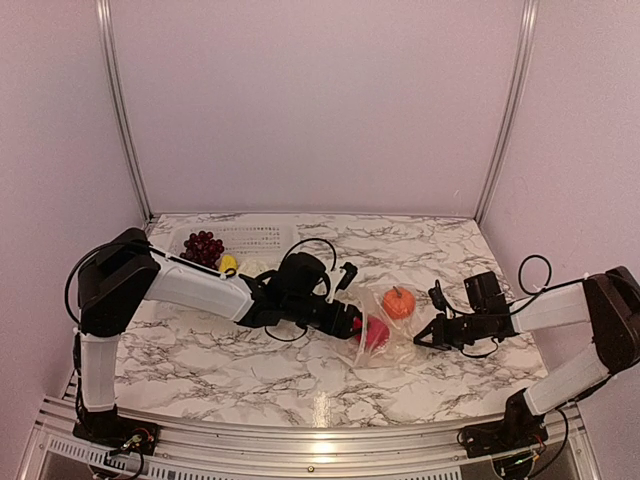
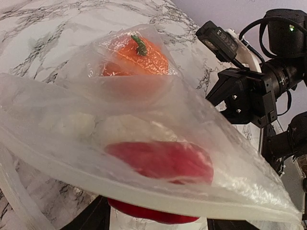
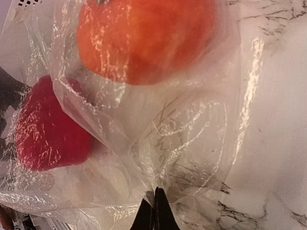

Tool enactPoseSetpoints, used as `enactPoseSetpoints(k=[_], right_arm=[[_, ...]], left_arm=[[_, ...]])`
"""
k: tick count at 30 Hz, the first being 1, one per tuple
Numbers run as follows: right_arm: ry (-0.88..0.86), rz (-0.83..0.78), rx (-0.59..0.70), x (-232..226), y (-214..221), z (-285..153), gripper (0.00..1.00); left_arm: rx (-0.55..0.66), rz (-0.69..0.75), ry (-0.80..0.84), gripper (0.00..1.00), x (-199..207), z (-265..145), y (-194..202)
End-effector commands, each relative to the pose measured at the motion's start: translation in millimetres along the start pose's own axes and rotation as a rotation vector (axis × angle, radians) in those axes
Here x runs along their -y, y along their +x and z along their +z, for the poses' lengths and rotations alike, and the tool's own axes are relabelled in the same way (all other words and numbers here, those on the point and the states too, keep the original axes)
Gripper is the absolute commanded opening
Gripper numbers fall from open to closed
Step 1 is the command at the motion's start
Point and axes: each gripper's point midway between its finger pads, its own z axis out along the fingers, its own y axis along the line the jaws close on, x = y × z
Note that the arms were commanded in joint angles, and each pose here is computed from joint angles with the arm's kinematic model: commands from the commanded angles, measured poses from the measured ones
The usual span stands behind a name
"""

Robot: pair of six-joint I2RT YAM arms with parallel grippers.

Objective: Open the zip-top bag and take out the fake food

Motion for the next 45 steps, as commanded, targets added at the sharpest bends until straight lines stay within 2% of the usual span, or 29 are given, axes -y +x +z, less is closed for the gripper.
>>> enactPoseSetpoints(k=[1, 8, 13, 27, 29, 34, 45], right_arm=[[-0.016, -0.039, 0.002, -6.3, -1.3, 3.1, 0.00], [-0.056, -0.070, 0.002, -19.9, -3.5, 5.7, 0.00], [-0.072, -0.088, -0.002, -26.9, -6.0, 9.2, 0.00], [-0.109, -0.108, -0.027, -40.6, -7.8, 25.2, 0.00], [-0.106, -0.110, -0.026, -40.3, -7.8, 25.0, 0.00], [-0.091, -0.112, -0.018, -38.3, -7.9, 21.1, 0.00], [-0.054, -0.064, 0.075, -21.3, -20.5, -3.0, 0.00]], left_arm=[[0.004, 0.021, 0.033, 0.75, 11.4, 5.5, -4.0], [-0.038, 0.076, -0.050, 0.99, 2.4, 10.7, 6.7], [-0.077, 0.096, -0.111, 0.99, -10.4, 23.5, 16.3], [-0.123, 0.112, -0.101, 0.99, -10.7, 52.9, 24.5], [-0.119, 0.114, -0.082, 0.96, -8.1, 53.3, 24.4], [-0.093, 0.138, -0.053, 0.73, 5.1, 37.7, 13.4], [-0.044, 0.169, -0.123, 0.70, 9.3, -30.4, -0.7]])
